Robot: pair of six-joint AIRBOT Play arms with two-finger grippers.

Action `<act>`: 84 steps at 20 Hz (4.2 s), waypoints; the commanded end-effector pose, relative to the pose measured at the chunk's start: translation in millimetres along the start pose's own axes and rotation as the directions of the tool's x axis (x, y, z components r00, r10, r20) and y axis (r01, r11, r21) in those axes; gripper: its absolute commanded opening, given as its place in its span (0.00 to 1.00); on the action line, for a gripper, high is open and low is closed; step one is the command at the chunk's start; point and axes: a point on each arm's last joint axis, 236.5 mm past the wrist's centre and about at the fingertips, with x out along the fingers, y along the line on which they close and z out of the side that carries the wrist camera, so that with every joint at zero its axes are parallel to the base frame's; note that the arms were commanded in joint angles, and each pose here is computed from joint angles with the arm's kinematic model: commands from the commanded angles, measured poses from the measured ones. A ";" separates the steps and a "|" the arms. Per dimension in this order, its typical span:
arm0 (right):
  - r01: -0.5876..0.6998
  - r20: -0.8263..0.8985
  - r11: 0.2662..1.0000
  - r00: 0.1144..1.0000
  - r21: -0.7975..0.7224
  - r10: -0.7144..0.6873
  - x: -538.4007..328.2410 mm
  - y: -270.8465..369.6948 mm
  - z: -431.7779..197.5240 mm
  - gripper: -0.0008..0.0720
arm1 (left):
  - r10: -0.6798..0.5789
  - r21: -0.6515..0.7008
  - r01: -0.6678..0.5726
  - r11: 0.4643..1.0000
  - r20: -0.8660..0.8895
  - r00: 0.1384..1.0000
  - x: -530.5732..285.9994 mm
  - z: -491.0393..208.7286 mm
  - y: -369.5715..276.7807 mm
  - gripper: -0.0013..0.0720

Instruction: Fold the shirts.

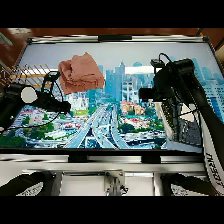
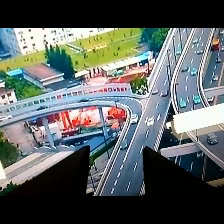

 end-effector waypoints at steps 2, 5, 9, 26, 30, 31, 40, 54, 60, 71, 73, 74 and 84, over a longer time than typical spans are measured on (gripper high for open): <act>-0.014 0.052 1.000 0.999 0.001 0.014 -0.3 3.4 12.2 0.80 | -0.008 -0.005 0.007 1.000 -0.008 1.000 3.3 -0.5 -1.5 0.57; -0.029 0.096 1.000 0.995 0.001 0.029 -1.1 6.9 22.8 0.80 | -0.016 -0.117 0.025 0.993 0.075 0.997 7.7 21.3 -3.2 0.57; -0.030 0.099 1.000 0.995 0.001 0.029 -1.2 7.1 23.5 0.80 | -0.056 -0.129 0.097 0.987 0.292 0.955 -3.5 74.5 -12.6 0.86; -0.128 0.135 0.991 0.983 0.028 0.123 4.7 30.0 35.5 0.80 | -0.120 -0.479 0.174 0.860 0.142 0.983 150.3 134.4 134.6 1.00; -0.138 0.120 0.990 0.984 0.032 0.133 9.8 32.7 33.6 0.80 | -0.107 -0.472 0.168 0.865 0.154 0.982 160.9 136.9 138.5 1.00; -0.137 0.120 0.990 0.984 0.032 0.132 10.0 32.5 33.8 0.80 | -0.108 -0.474 0.167 0.865 0.150 0.983 163.5 135.7 138.7 1.00; -0.160 0.125 0.987 0.980 0.016 0.156 9.0 38.2 34.9 0.80 | -0.139 -0.440 0.209 0.873 0.187 0.972 168.8 151.5 104.6 0.09; -0.485 0.107 0.874 0.870 0.008 0.482 -50.6 115.8 14.4 0.80 | -0.284 0.130 0.257 0.958 0.287 0.915 -168.5 97.8 -43.4 0.09; -0.509 -0.192 0.860 0.848 -0.037 0.493 35.8 191.4 -44.1 0.80 | -0.155 -0.022 0.159 0.987 0.116 0.981 -119.6 -5.3 -13.6 0.09; -0.547 -0.410 0.837 0.758 0.023 0.507 115.1 268.4 -161.2 0.80 | -0.010 -0.053 0.009 0.999 -0.021 1.000 -67.7 -70.4 25.0 0.09; -0.573 -0.373 0.814 0.737 0.100 0.564 117.6 277.3 -156.5 0.80 | -0.010 -0.053 0.009 0.999 -0.024 1.000 -67.7 -71.0 25.0 0.09; -0.585 -0.345 0.802 0.733 0.119 0.586 116.6 282.4 -149.9 0.80 | -0.010 -0.053 0.009 0.999 -0.025 1.000 -67.7 -71.3 25.0 0.09; -0.543 -0.229 0.835 0.804 0.092 0.548 67.8 204.9 -88.2 0.81 | -0.375 0.116 0.358 0.926 0.355 0.856 -148.1 24.7 -90.4 0.09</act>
